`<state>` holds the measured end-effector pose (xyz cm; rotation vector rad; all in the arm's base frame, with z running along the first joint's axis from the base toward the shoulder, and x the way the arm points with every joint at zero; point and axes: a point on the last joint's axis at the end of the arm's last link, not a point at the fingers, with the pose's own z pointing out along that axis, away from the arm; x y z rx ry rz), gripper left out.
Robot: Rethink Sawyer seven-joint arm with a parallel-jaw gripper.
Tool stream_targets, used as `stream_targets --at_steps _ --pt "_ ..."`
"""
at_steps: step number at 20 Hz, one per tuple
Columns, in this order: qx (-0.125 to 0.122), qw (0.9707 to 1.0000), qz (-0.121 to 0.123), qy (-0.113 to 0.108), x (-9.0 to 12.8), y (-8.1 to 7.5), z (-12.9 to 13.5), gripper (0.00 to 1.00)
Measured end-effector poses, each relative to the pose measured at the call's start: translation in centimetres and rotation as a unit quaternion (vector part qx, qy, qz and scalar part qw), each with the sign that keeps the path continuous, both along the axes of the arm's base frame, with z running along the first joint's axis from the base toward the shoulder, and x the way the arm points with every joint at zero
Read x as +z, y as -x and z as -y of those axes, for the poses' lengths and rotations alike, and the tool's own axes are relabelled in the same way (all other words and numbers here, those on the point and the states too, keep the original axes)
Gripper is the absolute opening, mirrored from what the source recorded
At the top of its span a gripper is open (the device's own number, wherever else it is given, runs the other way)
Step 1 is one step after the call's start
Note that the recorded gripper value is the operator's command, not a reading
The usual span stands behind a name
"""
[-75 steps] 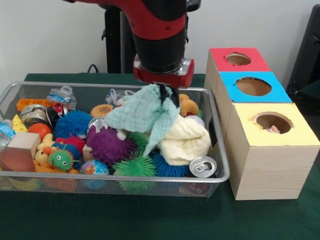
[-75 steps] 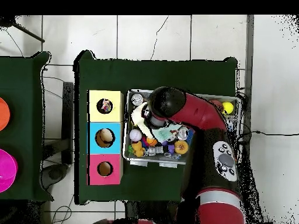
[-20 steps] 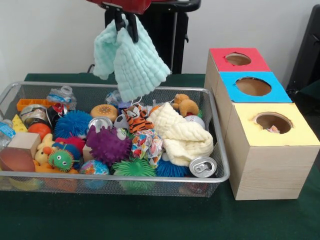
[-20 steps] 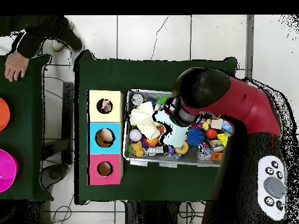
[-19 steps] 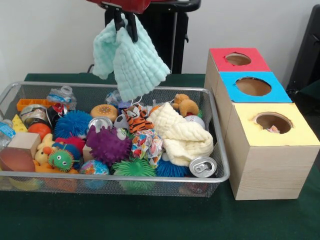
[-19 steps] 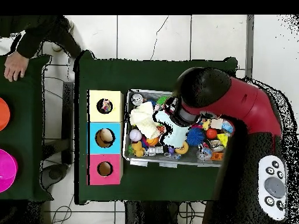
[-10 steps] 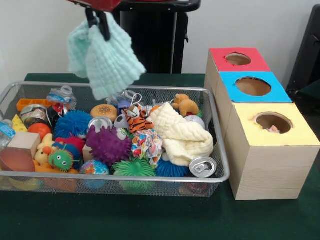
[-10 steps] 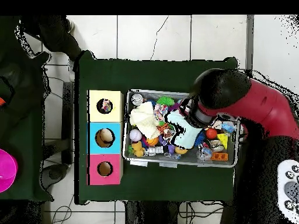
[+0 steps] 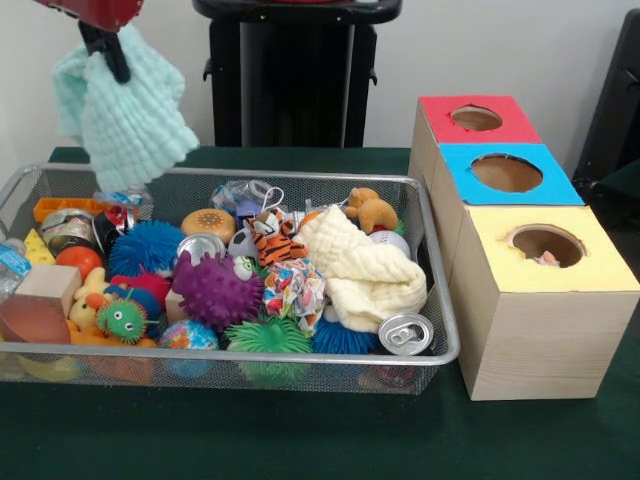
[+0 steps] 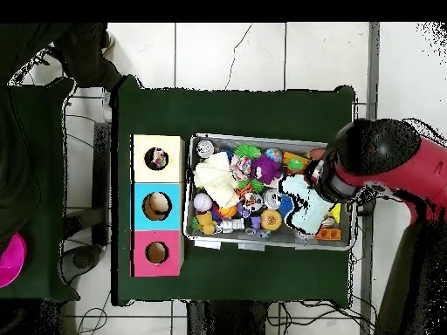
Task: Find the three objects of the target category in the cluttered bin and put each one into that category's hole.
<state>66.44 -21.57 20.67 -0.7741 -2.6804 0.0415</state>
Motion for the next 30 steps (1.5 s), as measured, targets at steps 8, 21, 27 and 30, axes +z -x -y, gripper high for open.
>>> stream_targets --at_steps 8,21,27,30 --pt "0.007 0.9999 -0.007 0.009 -0.6 0.6 1.2 1.00" --pt "0.028 0.9996 -0.001 0.004 -1.0 -0.5 -0.4 1.00" --pt "0.036 0.9992 0.014 0.011 -1.1 -1.0 -1.0 1.00" --pt "0.044 0.9984 0.031 0.018 -1.5 -1.6 -1.7 1.00"
